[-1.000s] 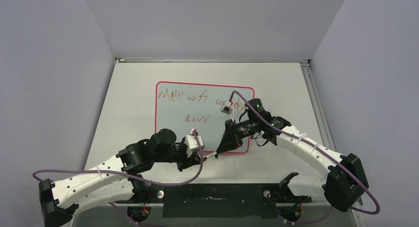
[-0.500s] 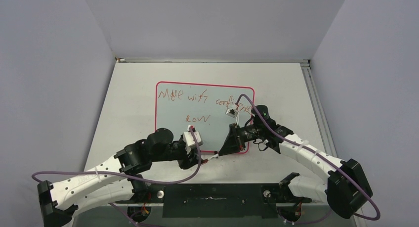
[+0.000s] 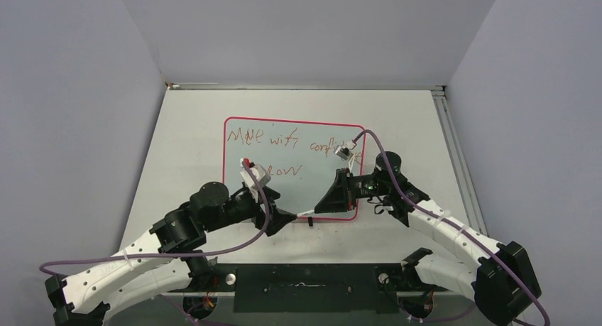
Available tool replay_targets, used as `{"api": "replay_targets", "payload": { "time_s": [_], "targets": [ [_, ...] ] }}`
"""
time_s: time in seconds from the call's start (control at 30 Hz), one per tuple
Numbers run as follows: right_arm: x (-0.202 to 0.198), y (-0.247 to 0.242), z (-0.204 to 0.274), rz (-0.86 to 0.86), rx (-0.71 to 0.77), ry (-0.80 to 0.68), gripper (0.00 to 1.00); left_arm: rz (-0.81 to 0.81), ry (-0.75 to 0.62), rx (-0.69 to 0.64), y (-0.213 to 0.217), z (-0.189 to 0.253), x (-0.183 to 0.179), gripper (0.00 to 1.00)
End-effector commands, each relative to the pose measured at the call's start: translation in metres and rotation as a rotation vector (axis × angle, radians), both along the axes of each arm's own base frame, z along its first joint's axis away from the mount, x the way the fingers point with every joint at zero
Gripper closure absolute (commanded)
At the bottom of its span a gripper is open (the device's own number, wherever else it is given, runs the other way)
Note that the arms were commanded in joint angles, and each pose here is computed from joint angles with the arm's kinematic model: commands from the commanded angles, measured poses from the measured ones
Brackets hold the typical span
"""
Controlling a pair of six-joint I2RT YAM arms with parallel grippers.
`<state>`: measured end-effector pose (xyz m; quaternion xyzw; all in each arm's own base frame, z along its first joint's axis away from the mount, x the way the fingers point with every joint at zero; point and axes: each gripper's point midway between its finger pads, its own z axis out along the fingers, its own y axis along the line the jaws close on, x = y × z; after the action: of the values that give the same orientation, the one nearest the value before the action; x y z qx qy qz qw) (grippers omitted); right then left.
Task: Write a sentence on the whiteboard
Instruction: Close the whiteboard marker at the center of the board.
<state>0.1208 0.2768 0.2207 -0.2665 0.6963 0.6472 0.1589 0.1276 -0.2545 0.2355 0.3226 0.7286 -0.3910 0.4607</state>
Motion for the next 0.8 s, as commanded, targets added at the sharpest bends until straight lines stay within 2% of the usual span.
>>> {"api": "replay_targets", "payload": {
  "time_s": [0.0, 0.27, 0.4, 0.5, 0.67, 0.77],
  "targets": [
    [0.014, -0.001, 0.042, -0.089, 0.143, -0.121, 0.95, 0.133, 0.128, -0.253, -0.004, 0.053, 0.015, 0.21],
    [0.026, -0.007, 0.073, -0.197, 0.247, -0.222, 0.95, 0.192, 0.307, -0.464, -0.001, 0.071, 0.023, 0.21],
    [0.026, -0.007, 0.080, -0.202, 0.276, -0.240, 0.95, 0.131, 0.334, -0.558, -0.004, 0.086, 0.022, 0.34],
    [0.025, -0.007, 0.084, -0.200, 0.297, -0.241, 0.95, 0.106, 0.350, -0.585, -0.005, 0.089, 0.020, 0.45],
    [0.023, -0.008, 0.090, -0.194, 0.317, -0.241, 0.95, 0.084, 0.360, -0.609, -0.005, 0.093, 0.019, 0.55],
    [0.023, -0.008, 0.092, -0.199, 0.321, -0.244, 0.95, 0.069, 0.367, -0.627, -0.006, 0.095, 0.017, 0.66]
  ]
}}
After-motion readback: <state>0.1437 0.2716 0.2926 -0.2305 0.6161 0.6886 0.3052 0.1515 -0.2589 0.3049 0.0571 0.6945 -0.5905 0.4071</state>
